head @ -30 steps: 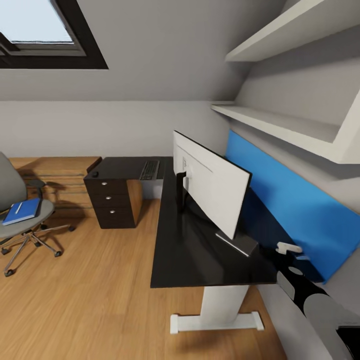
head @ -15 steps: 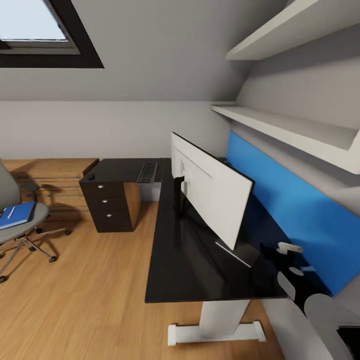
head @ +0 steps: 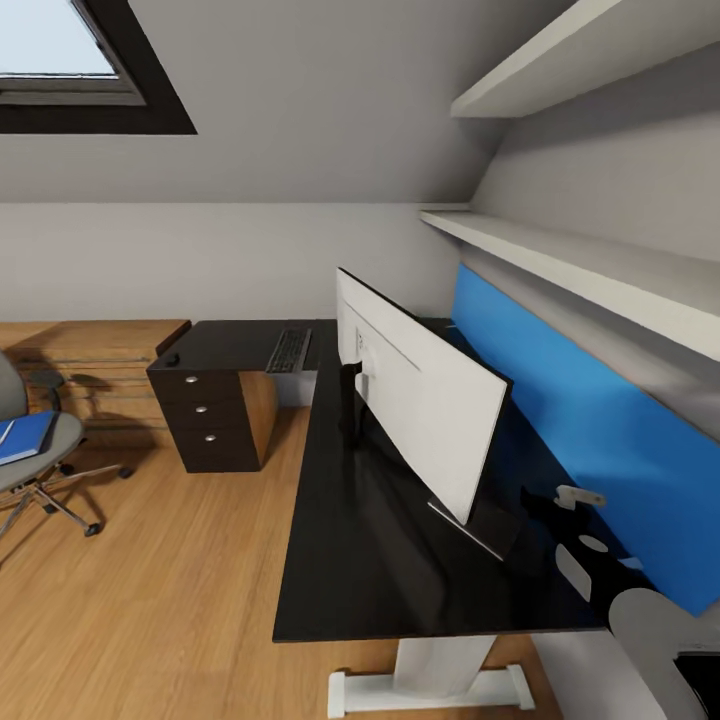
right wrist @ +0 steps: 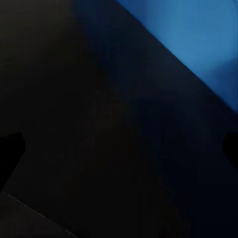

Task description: In the bedroom, organize the workspace by keeping the computer under the desk, ensuring the monitor is on the desk, placing the keyboard on the desk next to the monitor, placing the mouse on the desk next to the keyboard, moving the folder from the swivel chair onto the desk next to the mouse, stacking the notebook on top of the folder with the pen on top of the notebook, and positioning the swivel chair next to the desk.

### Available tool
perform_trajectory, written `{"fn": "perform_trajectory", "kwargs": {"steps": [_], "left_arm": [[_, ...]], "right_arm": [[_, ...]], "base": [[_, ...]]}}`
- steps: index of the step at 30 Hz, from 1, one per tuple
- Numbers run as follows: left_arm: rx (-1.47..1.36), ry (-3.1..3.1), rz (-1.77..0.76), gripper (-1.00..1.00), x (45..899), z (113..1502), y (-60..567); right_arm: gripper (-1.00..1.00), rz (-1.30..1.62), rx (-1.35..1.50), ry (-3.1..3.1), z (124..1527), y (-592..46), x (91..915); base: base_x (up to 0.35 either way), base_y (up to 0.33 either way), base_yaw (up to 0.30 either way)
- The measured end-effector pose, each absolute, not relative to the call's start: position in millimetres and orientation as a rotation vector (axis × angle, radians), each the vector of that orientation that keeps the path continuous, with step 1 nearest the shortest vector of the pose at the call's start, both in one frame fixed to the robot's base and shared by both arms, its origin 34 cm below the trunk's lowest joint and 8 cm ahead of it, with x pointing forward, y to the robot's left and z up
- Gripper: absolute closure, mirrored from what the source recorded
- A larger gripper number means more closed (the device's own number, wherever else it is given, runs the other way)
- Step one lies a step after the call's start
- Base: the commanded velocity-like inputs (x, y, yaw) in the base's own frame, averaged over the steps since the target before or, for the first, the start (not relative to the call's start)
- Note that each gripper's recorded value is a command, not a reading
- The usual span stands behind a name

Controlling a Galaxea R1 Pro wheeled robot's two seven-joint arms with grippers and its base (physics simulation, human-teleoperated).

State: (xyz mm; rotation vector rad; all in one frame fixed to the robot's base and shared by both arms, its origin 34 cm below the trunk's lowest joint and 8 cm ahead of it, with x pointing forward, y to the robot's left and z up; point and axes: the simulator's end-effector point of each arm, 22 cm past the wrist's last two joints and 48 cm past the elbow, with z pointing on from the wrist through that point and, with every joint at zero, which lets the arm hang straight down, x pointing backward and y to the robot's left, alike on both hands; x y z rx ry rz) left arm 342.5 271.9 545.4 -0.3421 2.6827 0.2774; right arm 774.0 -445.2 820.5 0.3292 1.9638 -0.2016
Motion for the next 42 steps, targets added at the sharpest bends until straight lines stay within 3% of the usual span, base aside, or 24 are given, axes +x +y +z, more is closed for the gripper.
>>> {"fn": "perform_trajectory", "kwargs": {"steps": [27, 34, 42], "left_arm": [[-0.454, 2.656, 0.303, -1.0, 346.2, 547.3, 285.9], [-0.555, 2.54, 0.271, -1.0, 414.7, 561.2, 319.7], [-0.622, 2.618, 0.047, -1.0, 493.8, 591.5, 305.2]], "right_arm": [[-1.0, -0.237, 0.361, 2.043, 801.3, -471.0, 754.6], [-1.0, -0.238, 0.363, 2.044, 793.4, -471.9, 755.2], [-1.0, -0.239, 0.363, 2.043, 782.7, -472.2, 756.2]], "base": [[0.044, 0.0, 0.0], [0.0, 0.0, 0.0], [0.0, 0.0, 0.0]]}}
